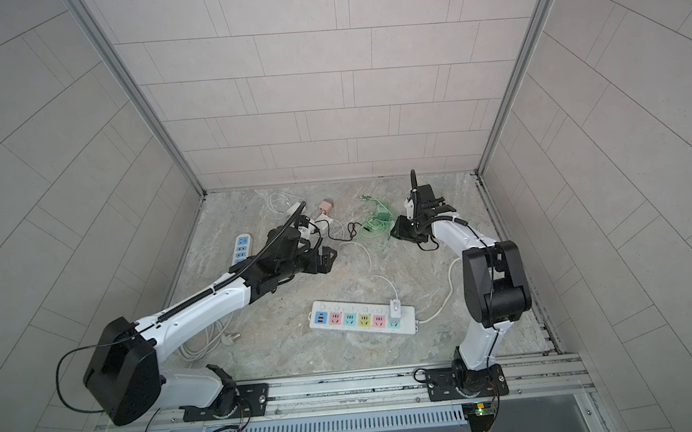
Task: Insert the plug
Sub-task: 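Close the right gripper on a pale green charger and lift it, then carry the green charger toward the left gripper while the left gripper approaches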
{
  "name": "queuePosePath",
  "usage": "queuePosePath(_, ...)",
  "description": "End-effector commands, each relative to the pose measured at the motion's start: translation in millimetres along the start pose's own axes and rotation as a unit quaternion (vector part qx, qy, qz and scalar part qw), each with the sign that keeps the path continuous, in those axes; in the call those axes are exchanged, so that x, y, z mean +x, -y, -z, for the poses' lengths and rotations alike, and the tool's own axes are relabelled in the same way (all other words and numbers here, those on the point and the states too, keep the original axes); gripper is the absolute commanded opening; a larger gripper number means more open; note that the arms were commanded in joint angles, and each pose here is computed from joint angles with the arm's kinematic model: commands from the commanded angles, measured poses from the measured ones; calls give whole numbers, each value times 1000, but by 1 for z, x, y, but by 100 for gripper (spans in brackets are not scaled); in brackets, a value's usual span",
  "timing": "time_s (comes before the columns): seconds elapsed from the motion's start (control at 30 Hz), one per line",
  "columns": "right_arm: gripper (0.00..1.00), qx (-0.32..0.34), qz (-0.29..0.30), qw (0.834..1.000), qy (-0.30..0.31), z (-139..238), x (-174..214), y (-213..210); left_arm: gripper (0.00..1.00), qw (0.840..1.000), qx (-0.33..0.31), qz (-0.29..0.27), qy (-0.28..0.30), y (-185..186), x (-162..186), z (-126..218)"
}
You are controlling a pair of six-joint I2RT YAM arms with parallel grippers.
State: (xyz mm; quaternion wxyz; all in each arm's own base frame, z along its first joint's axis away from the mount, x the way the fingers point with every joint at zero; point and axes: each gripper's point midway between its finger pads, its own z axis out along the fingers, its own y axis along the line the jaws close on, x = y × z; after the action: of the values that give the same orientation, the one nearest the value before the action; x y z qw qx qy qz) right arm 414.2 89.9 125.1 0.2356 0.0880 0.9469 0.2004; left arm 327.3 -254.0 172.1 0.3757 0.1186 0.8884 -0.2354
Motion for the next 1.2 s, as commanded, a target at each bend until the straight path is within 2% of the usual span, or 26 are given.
queuePosePath(0.0,19,-5,21,1000,20,47,2,-14,100,999,33,-26,18,18,-17,3)
queuePosePath(0.13,20,-79,39,995,43,77,2,-45,100,998,42,-36,27,28,-24,4)
queuePosePath(0.33,21,-136,45,986,87,101,-6,-69,100,995,60,-77,32,50,-31,4)
queuePosePath(0.57,21,-180,54,980,58,98,5,-84,100,982,120,-132,57,79,-35,8)
queuePosePath(0.73,22,-170,97,981,11,92,29,-89,100,972,120,-183,81,77,-32,13)
queuePosePath(0.93,22,-113,167,978,-46,77,67,-90,100,957,102,-256,93,63,-14,23)
queuePosePath(1.07,22,-78,213,971,-81,61,89,-90,100,948,66,-289,118,46,-6,35)
queuePosePath(1.17,22,-74,237,962,-118,47,107,-95,100,941,53,-316,113,37,4,39)
